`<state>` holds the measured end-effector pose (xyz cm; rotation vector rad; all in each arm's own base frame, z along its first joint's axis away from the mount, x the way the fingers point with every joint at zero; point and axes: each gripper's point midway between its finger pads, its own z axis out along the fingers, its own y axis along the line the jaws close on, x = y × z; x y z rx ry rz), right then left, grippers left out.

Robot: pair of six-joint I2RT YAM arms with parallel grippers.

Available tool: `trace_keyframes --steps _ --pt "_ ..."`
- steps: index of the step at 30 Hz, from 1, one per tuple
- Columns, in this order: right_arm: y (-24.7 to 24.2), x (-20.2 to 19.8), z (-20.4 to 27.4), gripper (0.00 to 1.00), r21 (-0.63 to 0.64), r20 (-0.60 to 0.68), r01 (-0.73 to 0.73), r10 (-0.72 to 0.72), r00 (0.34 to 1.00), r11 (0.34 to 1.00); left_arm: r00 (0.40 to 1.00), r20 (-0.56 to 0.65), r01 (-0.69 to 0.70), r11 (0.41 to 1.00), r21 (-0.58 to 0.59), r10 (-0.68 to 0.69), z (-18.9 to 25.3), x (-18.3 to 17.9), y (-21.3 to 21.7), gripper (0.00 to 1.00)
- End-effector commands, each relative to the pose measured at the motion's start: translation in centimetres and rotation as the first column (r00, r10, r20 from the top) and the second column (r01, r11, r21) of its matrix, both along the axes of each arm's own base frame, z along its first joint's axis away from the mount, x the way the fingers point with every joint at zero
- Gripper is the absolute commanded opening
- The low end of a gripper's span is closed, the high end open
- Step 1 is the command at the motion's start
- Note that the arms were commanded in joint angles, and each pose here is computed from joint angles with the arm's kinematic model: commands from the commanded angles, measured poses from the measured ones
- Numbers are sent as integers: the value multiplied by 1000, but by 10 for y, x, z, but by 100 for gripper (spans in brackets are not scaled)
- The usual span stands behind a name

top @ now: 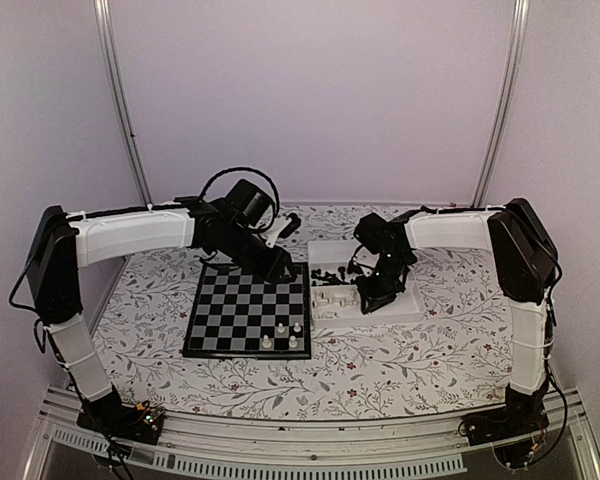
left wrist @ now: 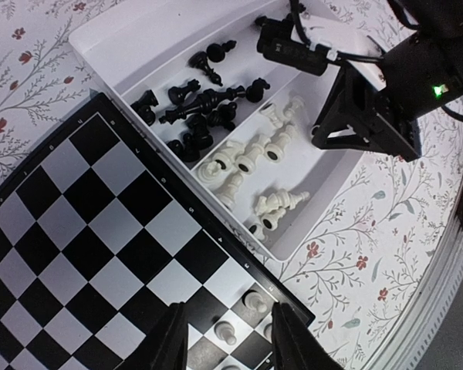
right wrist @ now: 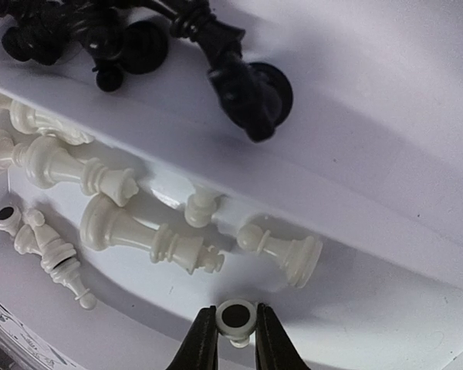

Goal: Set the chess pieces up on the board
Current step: Pick up the chess piece from the storage box, then place the chess piece on the chessboard.

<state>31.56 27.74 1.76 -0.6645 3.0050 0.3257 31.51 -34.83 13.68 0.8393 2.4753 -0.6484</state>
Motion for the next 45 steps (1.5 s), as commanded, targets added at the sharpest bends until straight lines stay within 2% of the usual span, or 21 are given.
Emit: trace_keyframes --steps 1,4,9,15,22,27,37,45 --pt "2 2 3 15 21 -9 26 -26 1000 999 1000 17 10 999 -39 -9 11 1 -5 40" --pt "6 7 23 14 80 11 53 -54 998 995 999 34 8 998 -55 -6 20 4 -9 40" --pt "19 25 89 13 301 63 97 -121 991 949 992 124 17 990 -140 0 48 9 -27 40" --pt "46 50 170 12 574 94 68 -148 984 816 950 307 31 959 -280 59 91 18 -50 40" --pt "78 63 215 12 747 29 74 -143 989 660 901 398 0 917 -399 174 115 38 -58 40" --pt "86 64 224 12 790 -11 90 -132 991 607 904 386 0 902 -433 185 112 43 -67 42" --pt "87 62 229 12 806 -7 73 -115 993 587 919 360 27 887 -460 159 103 43 -80 44" --pt "85 59 231 12 818 -10 72 -111 994 571 929 341 38 881 -472 143 96 46 -90 42"
